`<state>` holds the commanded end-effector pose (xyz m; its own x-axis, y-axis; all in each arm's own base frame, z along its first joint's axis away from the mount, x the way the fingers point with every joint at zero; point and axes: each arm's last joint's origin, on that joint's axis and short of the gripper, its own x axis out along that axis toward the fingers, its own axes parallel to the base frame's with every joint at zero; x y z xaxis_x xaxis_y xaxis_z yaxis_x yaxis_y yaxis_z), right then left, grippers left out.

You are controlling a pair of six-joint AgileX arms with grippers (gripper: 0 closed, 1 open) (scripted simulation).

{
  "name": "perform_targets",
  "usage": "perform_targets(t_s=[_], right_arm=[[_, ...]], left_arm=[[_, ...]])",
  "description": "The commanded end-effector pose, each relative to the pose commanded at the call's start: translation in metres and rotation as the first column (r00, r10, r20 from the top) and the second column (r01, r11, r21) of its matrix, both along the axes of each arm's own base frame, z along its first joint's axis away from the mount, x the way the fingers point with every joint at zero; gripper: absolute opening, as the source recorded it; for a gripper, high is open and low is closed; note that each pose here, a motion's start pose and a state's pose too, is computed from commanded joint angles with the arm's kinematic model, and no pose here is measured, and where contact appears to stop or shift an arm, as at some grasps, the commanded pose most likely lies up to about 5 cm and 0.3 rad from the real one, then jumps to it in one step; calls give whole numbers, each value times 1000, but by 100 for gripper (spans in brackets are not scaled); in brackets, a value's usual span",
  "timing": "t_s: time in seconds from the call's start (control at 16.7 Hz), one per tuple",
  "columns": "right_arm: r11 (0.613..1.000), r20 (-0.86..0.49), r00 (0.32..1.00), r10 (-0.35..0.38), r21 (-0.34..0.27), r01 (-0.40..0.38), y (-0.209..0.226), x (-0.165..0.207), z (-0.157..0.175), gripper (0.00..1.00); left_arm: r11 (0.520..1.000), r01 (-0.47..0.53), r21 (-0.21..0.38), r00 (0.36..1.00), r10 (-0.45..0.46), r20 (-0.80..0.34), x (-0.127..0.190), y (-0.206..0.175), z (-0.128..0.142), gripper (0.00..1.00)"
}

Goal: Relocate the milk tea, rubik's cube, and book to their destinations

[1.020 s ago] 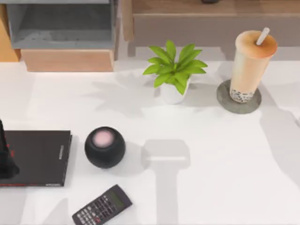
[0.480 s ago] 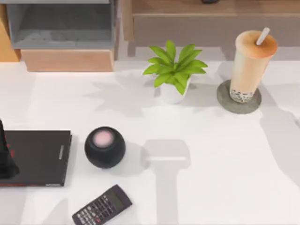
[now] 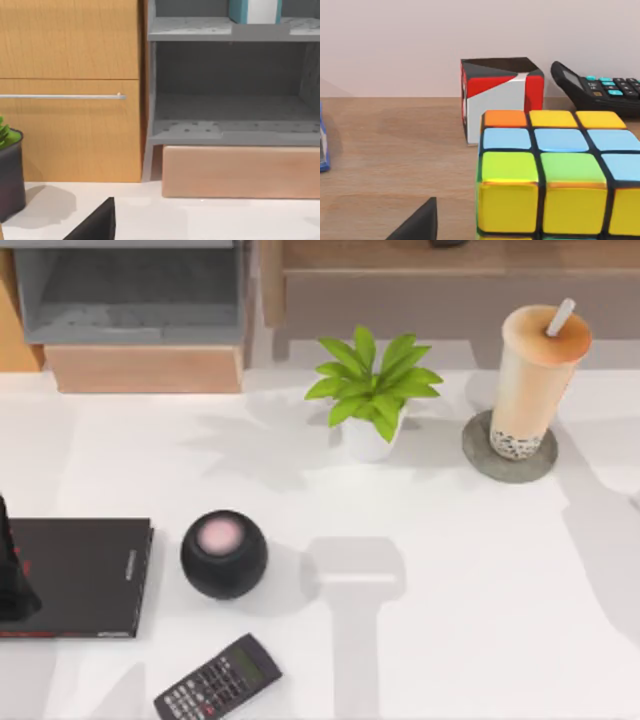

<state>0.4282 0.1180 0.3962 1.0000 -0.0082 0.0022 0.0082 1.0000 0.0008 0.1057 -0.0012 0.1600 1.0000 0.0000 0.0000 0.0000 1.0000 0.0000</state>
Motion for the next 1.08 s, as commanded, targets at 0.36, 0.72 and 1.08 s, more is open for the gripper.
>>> perform_targets(t_s=[0.36, 0.72, 1.08], right_arm=[[1000, -2, 1000, -7, -1, 7, -16, -20, 6, 100], [1000, -5, 1000, -4, -5, 4, -63, -127, 5, 100], [1000, 13, 1000, -1, -3, 1, -105, -270, -80, 100]], left_arm=[[1000, 0, 0, 1000, 0, 0, 0, 0, 0, 100], [1000, 0, 0, 1000, 0, 0, 0, 0, 0, 100], [1000, 0, 0, 1000, 0, 0, 0, 0, 0, 100]])
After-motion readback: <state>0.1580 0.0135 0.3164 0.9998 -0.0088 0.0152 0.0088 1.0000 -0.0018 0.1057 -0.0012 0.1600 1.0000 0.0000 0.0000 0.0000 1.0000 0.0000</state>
